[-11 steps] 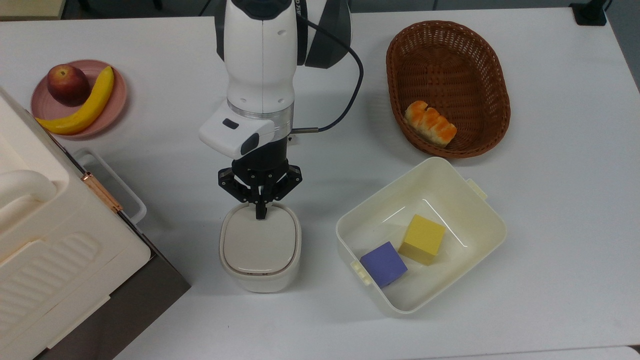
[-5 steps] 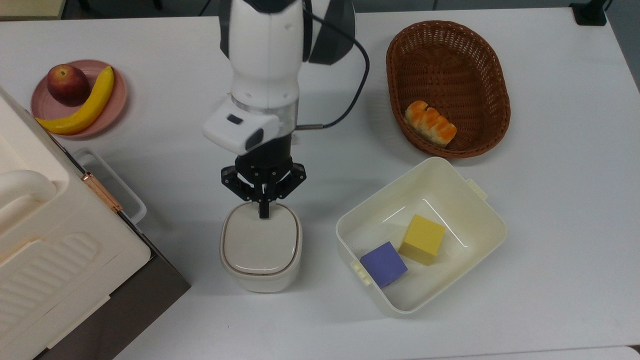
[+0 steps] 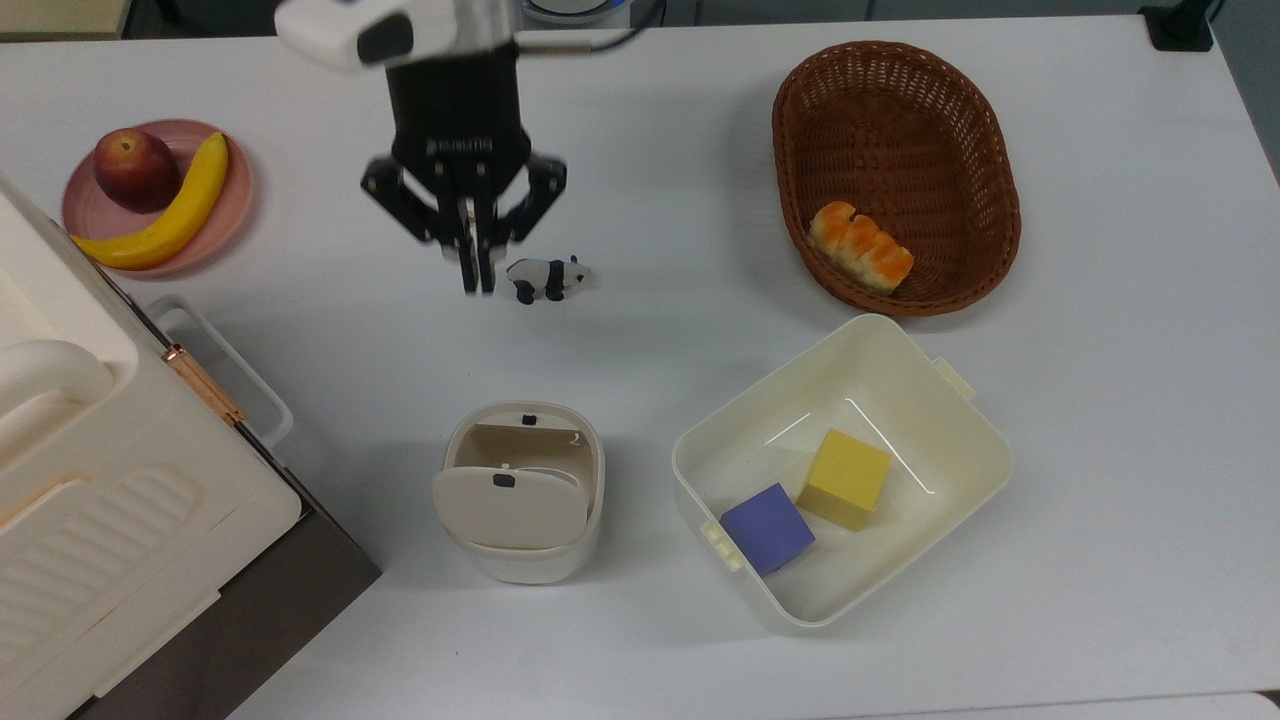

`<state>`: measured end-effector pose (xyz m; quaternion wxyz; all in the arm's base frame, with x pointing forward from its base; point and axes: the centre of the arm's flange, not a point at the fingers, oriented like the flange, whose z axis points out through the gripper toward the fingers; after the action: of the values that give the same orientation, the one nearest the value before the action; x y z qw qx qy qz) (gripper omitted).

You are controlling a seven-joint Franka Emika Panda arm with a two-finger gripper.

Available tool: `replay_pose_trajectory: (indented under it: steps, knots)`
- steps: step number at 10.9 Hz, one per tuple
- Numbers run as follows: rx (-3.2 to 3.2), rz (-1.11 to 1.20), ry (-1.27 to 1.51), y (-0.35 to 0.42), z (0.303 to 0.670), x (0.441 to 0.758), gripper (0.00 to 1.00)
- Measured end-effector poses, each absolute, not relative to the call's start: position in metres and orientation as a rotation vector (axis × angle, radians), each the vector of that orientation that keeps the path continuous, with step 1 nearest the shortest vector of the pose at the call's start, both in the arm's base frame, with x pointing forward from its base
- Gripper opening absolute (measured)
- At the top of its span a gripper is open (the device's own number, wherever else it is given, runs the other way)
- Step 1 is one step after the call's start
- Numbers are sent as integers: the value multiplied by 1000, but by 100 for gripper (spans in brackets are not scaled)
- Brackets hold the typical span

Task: Open the trash can

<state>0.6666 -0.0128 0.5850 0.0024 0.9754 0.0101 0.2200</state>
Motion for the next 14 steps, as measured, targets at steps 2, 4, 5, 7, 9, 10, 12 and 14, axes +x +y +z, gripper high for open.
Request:
replay_pose_trajectory:
  steps: [2, 4, 5, 7, 9, 10, 12, 14]
  knots:
    - [3083, 569, 43, -7, 598, 636, 43]
    - [3093, 501, 62, -1, 600, 619, 75]
    - [3101, 456, 76, 4, 597, 615, 89]
    - [3114, 347, 110, 18, 593, 606, 100]
    - [3121, 226, 127, 25, 596, 592, 100]
    - [3125, 161, 131, 26, 600, 584, 100]
    - [3128, 78, 126, 24, 603, 573, 100]
    - [3113, 38, 105, 19, 605, 567, 100]
